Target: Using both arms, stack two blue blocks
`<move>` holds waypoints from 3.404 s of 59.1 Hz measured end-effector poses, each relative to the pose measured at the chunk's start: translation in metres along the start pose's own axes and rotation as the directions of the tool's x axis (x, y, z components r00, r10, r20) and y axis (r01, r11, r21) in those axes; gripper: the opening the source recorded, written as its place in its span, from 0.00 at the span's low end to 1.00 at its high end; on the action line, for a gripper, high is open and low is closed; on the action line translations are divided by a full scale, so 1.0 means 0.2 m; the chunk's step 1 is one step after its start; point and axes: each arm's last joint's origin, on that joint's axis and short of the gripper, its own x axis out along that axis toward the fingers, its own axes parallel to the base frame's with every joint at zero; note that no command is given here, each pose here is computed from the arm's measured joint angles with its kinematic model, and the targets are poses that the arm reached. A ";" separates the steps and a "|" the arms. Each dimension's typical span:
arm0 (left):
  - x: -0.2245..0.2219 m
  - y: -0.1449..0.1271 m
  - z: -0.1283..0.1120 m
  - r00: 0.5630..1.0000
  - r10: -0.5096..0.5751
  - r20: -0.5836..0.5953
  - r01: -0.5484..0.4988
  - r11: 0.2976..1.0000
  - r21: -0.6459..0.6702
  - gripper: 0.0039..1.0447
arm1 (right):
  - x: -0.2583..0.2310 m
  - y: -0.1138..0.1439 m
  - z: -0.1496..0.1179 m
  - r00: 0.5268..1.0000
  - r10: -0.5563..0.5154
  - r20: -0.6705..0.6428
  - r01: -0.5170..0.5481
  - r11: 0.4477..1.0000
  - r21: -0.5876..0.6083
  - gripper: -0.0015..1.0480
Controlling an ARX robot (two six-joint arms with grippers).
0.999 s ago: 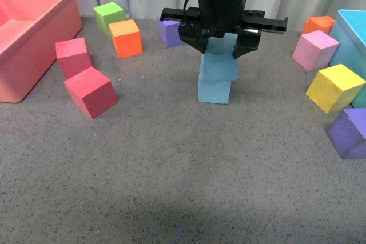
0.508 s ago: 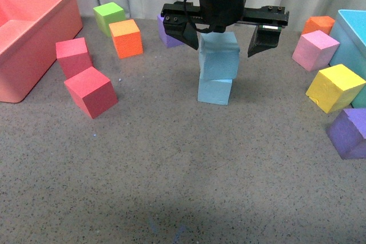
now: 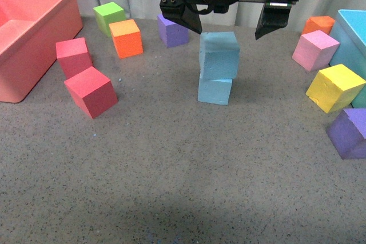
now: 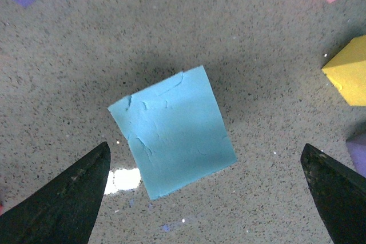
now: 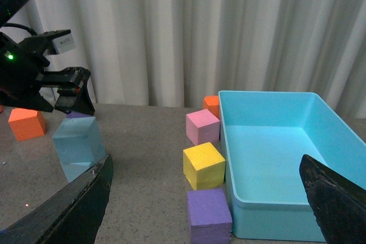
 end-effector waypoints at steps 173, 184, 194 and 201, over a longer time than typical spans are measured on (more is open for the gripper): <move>-1.15 0.72 -1.59 0.544 0.311 0.780 -0.265 0.945 -0.192 0.03 | 0.00 0.00 0.00 1.000 0.000 0.000 0.000 1.000 0.000 0.91; -1.15 0.72 -1.59 0.543 0.311 0.780 -0.265 0.945 -0.192 0.37 | 0.00 0.00 0.00 1.000 0.000 0.000 0.000 1.000 0.000 0.91; -1.15 0.72 -1.59 0.543 0.311 0.780 -0.265 0.945 -0.192 0.67 | 0.00 0.00 0.00 1.000 0.000 0.000 0.000 1.000 0.000 0.91; -1.15 0.72 -1.59 0.543 0.311 0.780 -0.265 0.945 -0.192 0.88 | 0.00 0.00 0.00 1.000 0.000 0.000 0.000 1.000 0.000 0.91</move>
